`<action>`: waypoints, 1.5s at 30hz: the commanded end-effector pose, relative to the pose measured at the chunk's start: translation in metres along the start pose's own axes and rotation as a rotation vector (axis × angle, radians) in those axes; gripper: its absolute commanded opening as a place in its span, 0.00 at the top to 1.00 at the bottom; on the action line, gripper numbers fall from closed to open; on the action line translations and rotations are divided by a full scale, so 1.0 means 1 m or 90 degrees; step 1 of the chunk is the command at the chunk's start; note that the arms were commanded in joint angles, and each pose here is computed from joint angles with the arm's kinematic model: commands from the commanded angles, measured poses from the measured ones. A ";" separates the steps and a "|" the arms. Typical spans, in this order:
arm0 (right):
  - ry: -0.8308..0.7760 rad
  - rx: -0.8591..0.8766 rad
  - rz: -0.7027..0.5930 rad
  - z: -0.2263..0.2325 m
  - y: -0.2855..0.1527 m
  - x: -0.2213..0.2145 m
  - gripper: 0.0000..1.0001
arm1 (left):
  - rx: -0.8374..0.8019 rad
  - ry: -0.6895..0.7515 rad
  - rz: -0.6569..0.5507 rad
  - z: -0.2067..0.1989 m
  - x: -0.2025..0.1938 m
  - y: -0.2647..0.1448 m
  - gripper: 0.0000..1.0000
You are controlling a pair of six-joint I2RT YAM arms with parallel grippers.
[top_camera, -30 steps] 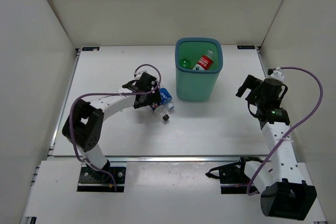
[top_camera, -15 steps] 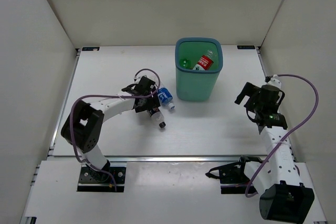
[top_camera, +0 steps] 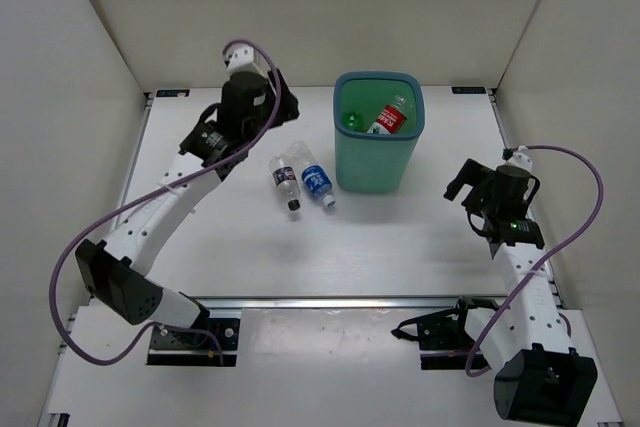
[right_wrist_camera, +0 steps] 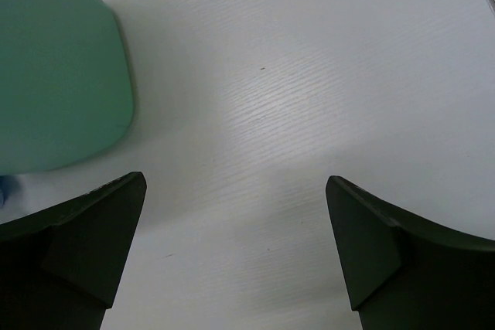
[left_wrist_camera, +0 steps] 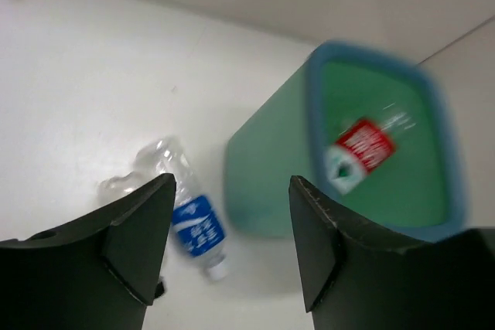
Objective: Put the plastic bottles in the bin
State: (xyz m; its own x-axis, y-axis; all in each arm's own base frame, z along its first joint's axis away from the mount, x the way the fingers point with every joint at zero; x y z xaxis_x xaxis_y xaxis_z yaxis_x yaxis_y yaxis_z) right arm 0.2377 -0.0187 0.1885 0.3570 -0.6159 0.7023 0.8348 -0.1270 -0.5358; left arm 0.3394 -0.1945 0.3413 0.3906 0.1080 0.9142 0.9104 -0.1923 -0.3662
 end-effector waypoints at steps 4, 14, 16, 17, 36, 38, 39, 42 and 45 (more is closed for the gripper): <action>0.028 0.027 -0.047 0.004 -0.004 0.011 0.01 | 0.008 0.001 -0.133 -0.011 0.080 -0.018 0.36; 0.017 0.005 -0.024 -0.001 -0.006 0.007 0.01 | 0.110 -0.049 0.123 0.066 -0.060 0.107 0.01; 0.011 0.004 -0.029 0.002 -0.007 0.009 0.01 | 0.116 -0.051 0.137 0.064 -0.070 0.130 0.01; 0.008 0.009 -0.029 0.004 -0.008 0.010 0.00 | 0.137 -0.049 0.147 0.066 -0.080 0.140 0.01; 0.040 -0.036 -0.020 -0.011 -0.010 0.004 0.01 | 0.150 -0.025 0.305 0.071 -0.171 0.181 0.01; 0.042 -0.032 -0.021 -0.009 -0.009 0.002 0.01 | 0.133 0.001 0.316 0.064 -0.184 0.178 0.02; 0.046 -0.030 -0.020 -0.009 -0.008 0.000 0.01 | 0.092 0.018 0.313 0.052 -0.187 0.174 0.01; 0.051 -0.031 -0.015 -0.010 -0.008 -0.001 0.01 | 0.060 0.042 0.345 0.047 -0.212 0.164 0.02; 0.052 -0.019 -0.023 -0.008 -0.010 -0.001 0.01 | 0.064 0.038 0.373 0.055 -0.228 0.153 0.05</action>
State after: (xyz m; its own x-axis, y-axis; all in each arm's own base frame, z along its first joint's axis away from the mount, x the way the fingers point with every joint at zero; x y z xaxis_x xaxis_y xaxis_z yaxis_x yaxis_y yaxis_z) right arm 0.2224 -0.0244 0.1816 0.3262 -0.6689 0.6679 0.8055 -0.1731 -0.5668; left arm 0.4151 -0.1996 0.0735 0.7994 -0.0187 0.6005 0.5976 -0.0777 -0.7980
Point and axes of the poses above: each gripper's point midway between its finger pads, its own y axis out along the fingers, its own z axis along the line the jaws close on, x = y × z, the point moved 6 cm from there along -y, back along the fingers, and after that the axes turned 15 degrees about y, right-handed, at the moved point
